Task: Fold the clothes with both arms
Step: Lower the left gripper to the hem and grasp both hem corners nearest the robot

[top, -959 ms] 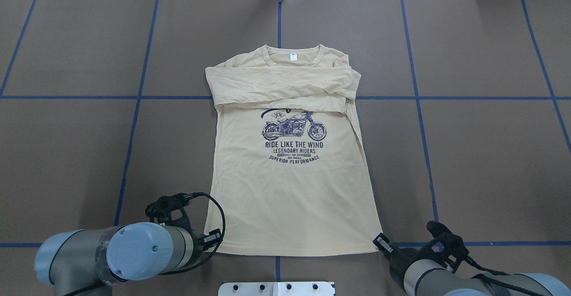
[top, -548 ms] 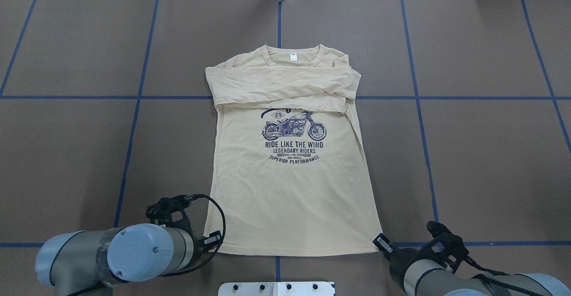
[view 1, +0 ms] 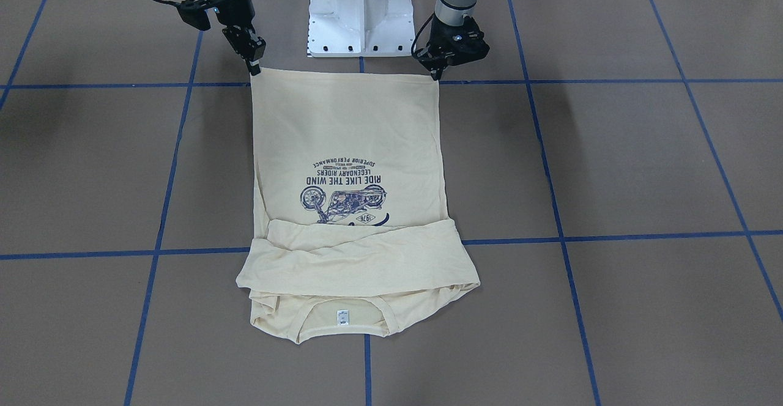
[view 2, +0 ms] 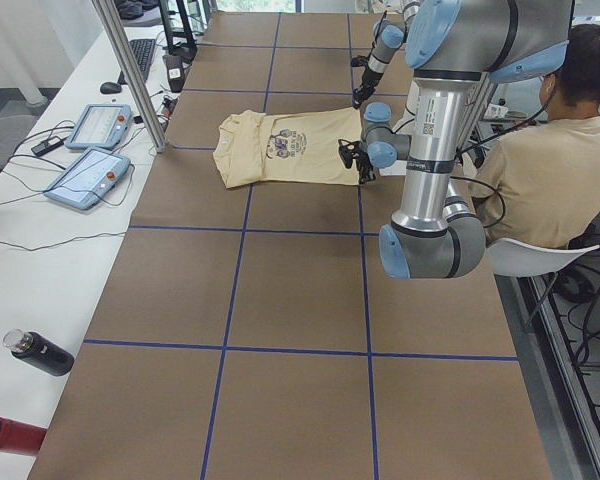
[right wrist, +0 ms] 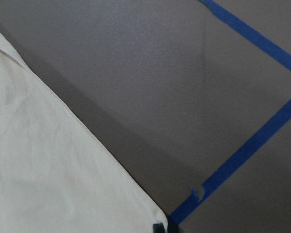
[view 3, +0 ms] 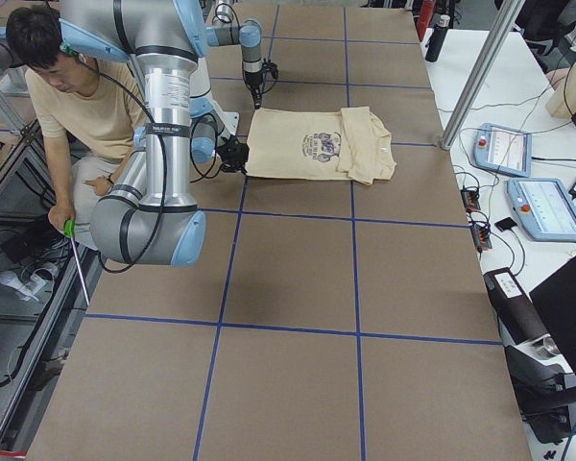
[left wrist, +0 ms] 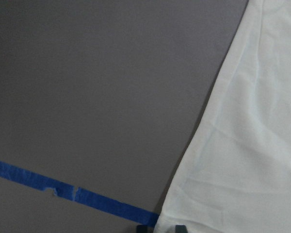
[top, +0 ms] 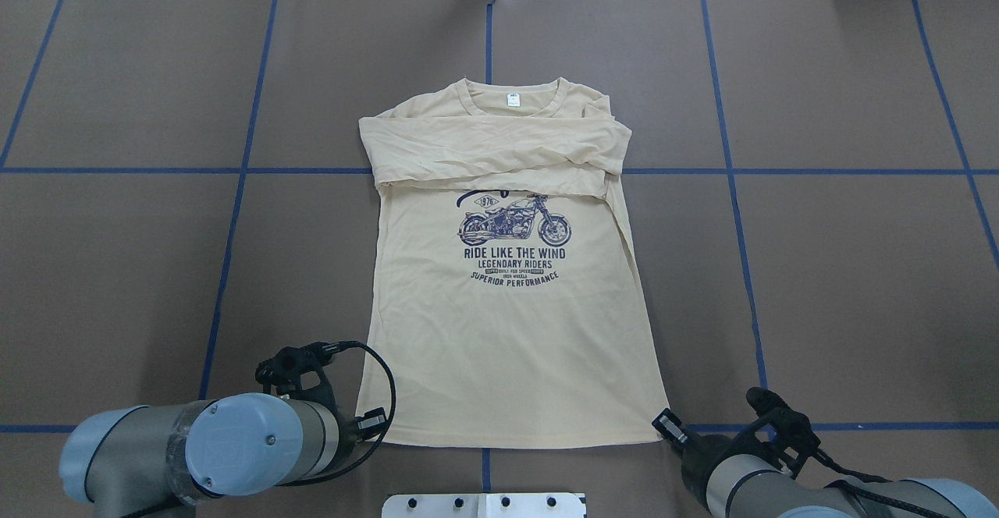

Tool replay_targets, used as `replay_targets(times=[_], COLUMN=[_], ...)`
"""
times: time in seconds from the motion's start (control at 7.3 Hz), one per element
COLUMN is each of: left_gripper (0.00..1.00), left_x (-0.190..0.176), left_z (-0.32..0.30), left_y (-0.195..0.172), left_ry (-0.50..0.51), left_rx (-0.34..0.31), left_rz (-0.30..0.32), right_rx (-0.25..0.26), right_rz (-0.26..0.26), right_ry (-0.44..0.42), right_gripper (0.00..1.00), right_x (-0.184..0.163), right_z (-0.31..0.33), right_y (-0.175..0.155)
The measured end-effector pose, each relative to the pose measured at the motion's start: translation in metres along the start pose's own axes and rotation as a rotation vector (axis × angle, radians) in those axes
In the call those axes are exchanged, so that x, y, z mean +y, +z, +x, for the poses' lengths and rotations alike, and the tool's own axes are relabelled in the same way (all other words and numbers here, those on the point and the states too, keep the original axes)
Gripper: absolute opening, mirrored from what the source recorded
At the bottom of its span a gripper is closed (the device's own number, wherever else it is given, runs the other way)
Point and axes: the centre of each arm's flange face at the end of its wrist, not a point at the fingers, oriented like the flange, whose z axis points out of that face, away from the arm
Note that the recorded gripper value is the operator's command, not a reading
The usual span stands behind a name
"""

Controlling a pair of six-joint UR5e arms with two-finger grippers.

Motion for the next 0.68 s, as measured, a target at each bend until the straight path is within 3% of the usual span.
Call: replay_targets(times=[0.27, 0.68], left_gripper=[0.0, 0.0], left_x=[0.001, 0.009], left_z=[0.001, 0.007], left_y=[-0.005, -0.048], left_ry=[0.001, 0.005], left_rx=[0.008, 0.06], left_rz=[-0.009, -0.07], right_rx=[0.0, -0.015], right_rz=[0.0, -0.019], right_ry=[0.0, 0.008], right_gripper=[0.0, 0.0], right_x=[0.0, 0.001], right_z=[0.0, -0.008], right_y=[0.0, -0.017])
